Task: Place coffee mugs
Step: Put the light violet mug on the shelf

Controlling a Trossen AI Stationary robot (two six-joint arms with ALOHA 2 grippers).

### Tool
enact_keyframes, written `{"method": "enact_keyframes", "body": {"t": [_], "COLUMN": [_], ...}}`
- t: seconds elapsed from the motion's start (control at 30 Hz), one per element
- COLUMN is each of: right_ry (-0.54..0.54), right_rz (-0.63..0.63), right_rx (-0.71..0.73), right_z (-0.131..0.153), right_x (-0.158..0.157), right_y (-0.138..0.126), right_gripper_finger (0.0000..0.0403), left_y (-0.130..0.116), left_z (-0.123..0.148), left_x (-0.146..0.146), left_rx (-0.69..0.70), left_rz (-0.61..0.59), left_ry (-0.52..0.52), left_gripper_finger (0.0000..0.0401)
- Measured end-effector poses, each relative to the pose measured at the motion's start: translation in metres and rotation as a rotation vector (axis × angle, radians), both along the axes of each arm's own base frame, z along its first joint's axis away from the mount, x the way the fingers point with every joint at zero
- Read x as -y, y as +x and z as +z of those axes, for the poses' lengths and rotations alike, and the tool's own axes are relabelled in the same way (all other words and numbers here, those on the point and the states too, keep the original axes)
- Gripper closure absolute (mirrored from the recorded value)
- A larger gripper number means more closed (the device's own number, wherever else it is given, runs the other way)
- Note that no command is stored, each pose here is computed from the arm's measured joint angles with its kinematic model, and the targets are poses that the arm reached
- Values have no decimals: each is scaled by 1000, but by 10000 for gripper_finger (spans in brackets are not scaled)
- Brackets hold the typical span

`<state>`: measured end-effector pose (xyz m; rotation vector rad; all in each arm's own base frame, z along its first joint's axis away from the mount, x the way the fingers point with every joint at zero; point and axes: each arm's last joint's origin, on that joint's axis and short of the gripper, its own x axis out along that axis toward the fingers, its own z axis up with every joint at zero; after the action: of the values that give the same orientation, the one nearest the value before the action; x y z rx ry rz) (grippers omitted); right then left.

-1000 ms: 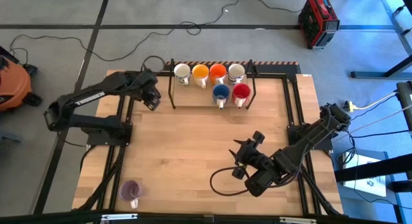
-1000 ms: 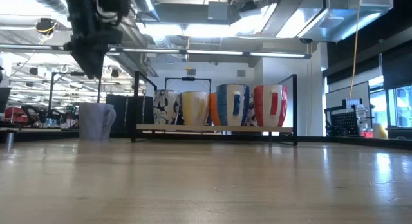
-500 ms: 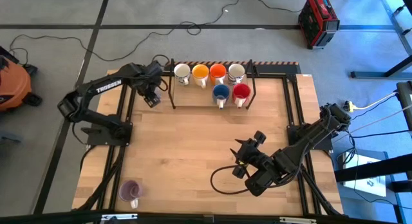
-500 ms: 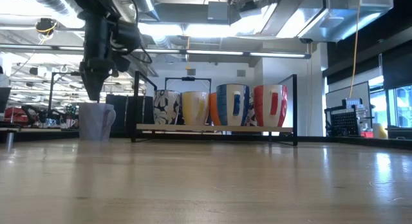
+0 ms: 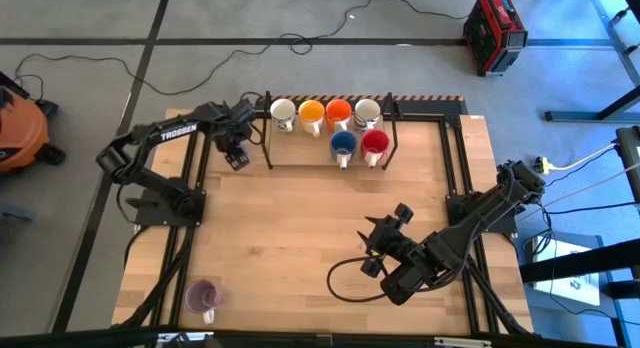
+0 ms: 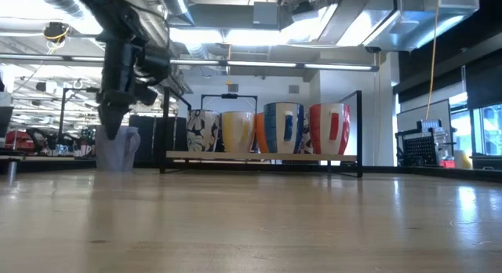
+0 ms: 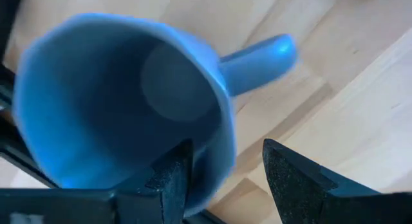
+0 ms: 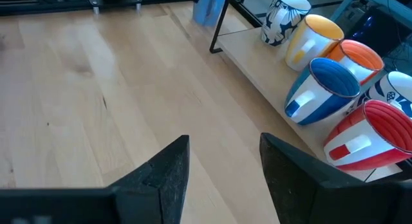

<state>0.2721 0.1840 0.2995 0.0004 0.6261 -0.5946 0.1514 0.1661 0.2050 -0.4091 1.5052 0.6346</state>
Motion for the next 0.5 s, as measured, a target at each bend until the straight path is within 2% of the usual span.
{"method": "enact_keyframes", "body": {"t": [0.2, 0.5], "right_ry": [4, 5], "right_rz": [0, -6], "right_rx": [6, 7], "right_z": [0, 0], "right_x": [0, 1], "right_y": [1, 2], "right_gripper_finger": [226, 226], "left_y": [-7, -4], "left_z": [-9, -8], "left_x": [8, 13], "left_rx": [0, 24], "left_rz": [-17, -40], "left_ry": [-22, -45], "left_gripper_finger": [249, 372]}}
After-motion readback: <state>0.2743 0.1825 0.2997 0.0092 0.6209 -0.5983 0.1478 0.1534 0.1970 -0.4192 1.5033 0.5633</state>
